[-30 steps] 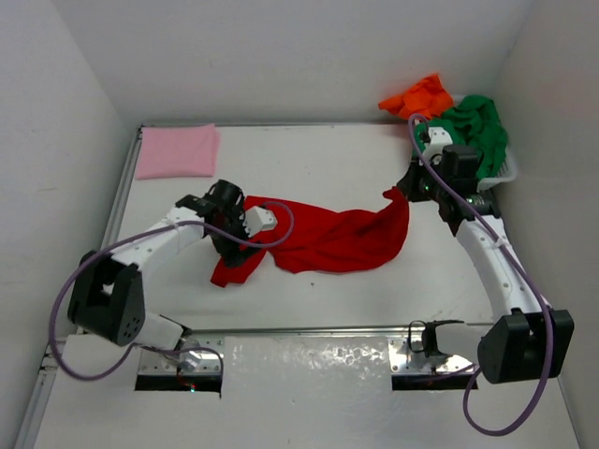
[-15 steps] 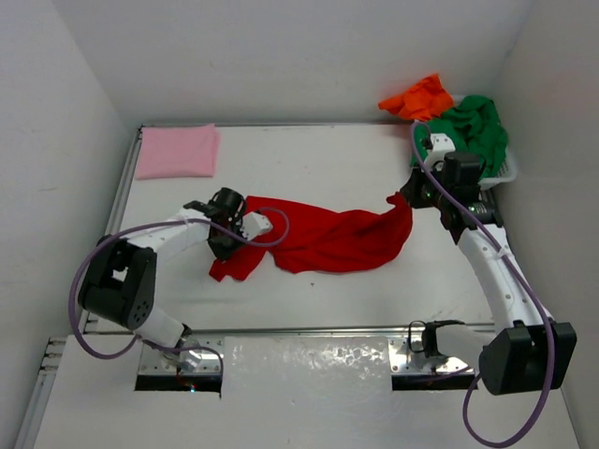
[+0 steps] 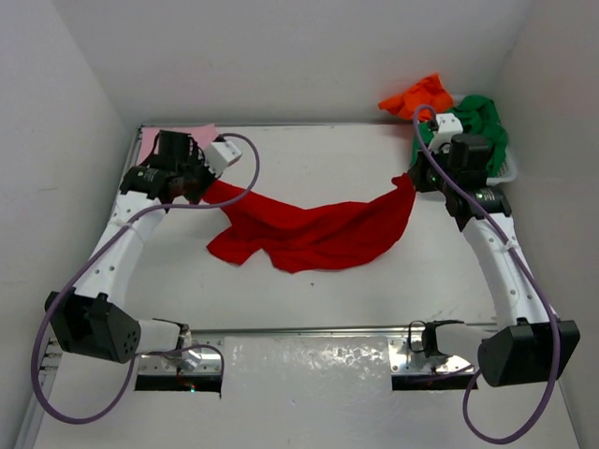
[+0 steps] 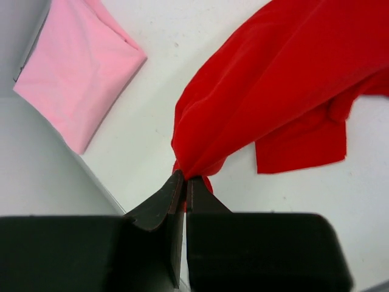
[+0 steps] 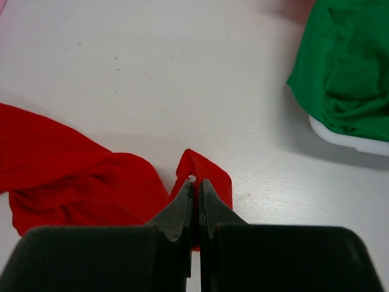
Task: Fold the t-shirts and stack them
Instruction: Flatten out the tshirt
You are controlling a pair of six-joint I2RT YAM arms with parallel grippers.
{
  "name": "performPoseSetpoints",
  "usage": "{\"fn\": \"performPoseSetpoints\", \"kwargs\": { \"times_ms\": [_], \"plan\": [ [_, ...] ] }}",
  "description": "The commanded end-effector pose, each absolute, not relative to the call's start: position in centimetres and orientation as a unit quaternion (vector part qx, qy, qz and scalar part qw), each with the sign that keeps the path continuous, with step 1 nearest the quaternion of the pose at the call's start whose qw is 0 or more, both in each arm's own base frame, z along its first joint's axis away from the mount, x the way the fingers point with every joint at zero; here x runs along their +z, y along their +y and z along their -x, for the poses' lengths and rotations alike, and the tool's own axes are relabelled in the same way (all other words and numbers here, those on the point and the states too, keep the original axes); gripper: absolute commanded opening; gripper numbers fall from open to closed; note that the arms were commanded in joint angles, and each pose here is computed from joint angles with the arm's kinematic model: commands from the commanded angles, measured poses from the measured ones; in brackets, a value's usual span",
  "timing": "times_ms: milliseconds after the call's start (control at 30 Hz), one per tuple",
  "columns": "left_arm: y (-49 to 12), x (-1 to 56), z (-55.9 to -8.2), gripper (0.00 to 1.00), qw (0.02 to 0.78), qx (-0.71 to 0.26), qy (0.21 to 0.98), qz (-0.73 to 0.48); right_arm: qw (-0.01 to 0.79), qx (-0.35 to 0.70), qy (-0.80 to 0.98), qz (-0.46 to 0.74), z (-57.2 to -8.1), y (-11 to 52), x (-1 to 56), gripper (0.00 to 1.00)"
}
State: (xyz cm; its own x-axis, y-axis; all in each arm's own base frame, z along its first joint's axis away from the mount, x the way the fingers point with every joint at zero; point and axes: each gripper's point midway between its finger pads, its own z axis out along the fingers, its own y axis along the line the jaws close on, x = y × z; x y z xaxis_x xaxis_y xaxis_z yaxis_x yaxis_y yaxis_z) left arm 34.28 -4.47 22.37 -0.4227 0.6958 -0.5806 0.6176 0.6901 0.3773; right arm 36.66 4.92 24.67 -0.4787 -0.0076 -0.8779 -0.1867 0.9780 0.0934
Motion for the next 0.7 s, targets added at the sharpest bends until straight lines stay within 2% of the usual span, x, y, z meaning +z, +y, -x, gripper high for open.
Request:
{"fn": "performPoseSetpoints", "kwargs": {
  "times_ms": [0,167,367,400,433,500,533,600,667],
  "plan": [
    [-4.7,24.1,-32.4,0.00,0.362,0.042,0.832,-0.418,0.544,0.053,0.835,0.065,-36.2,3.7,28.3,0.00],
    [-3.6,21.0,-30.5,0.00,0.301,0.050,0.835,-0.457,0.550,0.054,0.830,0.074,-35.7,3.9,29.2,0.00],
    [-2.7,20.3,-29.5,0.00,0.270,0.054,0.832,-0.482,0.544,0.048,0.834,0.076,-35.5,3.7,28.7,0.00],
    [-2.4,19.6,-29.2,0.00,0.258,0.057,0.834,-0.485,0.542,0.048,0.836,0.076,-35.6,3.7,28.5,0.00],
    [-2.3,17.6,-27.1,0.00,0.212,0.035,0.833,-0.509,0.540,0.050,0.837,0.078,-35.5,3.8,28.2,0.00],
    [-2.6,14.9,-23.2,0.10,0.131,-0.023,0.822,-0.553,0.535,0.056,0.839,0.083,-35.4,4.0,27.7,0.00],
    [-2.6,14.0,-20.8,0.22,0.089,-0.054,0.822,-0.560,0.532,0.060,0.841,0.085,-35.2,4.1,27.5,0.00],
    [-0.8,11.7,-17.9,0.29,0.032,-0.039,0.830,-0.555,0.518,0.056,0.849,0.083,-34.7,3.9,26.4,0.00],
    [1.2,10.6,-16.6,0.31,-0.003,-0.004,0.823,-0.567,0.508,0.048,0.857,0.079,-34.3,3.6,25.3,0.00]
  ]
}}
